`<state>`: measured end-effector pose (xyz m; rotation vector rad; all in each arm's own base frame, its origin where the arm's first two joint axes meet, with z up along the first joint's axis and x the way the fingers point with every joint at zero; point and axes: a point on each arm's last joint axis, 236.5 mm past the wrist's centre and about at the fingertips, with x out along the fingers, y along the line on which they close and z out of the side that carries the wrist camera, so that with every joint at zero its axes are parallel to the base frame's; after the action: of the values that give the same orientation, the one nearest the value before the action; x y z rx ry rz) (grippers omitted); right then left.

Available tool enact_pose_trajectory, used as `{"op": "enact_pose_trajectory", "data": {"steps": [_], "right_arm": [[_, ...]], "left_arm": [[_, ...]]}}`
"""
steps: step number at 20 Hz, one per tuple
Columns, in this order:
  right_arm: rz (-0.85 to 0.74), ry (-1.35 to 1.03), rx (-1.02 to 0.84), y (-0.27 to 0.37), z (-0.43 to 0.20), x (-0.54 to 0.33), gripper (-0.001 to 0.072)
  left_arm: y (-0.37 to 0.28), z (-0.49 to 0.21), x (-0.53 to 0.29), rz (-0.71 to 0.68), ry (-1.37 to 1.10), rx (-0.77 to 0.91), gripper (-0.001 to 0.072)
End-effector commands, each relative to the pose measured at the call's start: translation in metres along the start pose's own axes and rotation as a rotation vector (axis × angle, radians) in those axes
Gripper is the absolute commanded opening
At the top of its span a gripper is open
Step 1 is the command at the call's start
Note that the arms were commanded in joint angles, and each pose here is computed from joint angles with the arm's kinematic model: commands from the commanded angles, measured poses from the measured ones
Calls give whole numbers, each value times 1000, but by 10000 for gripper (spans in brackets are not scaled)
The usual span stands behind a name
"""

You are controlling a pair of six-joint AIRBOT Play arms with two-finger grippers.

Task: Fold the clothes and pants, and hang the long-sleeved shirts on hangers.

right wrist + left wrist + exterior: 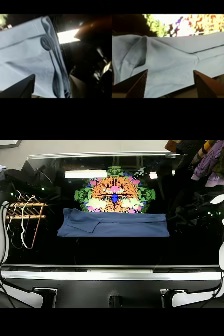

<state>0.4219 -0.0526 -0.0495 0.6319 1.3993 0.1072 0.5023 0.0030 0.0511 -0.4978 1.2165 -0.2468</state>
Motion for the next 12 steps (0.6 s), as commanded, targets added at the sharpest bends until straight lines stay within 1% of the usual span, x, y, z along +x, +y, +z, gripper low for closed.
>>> {"op": "enact_pose_trajectory", "data": {"steps": [1,6,7,12], "right_arm": [[103,72,-21,1,-7,20,487],[146,97,-37,-3,-7,44,475],[142,88,-38,-5,-4,46,465],[123,64,-59,-7,2,53,465]], "left_arm": [[-7,2,-32,52,-53,24,652],[-14,0,-52,72,-77,38,652],[-14,0,-53,72,-77,33,651],[-14,0,-52,72,-76,30,651]]}}
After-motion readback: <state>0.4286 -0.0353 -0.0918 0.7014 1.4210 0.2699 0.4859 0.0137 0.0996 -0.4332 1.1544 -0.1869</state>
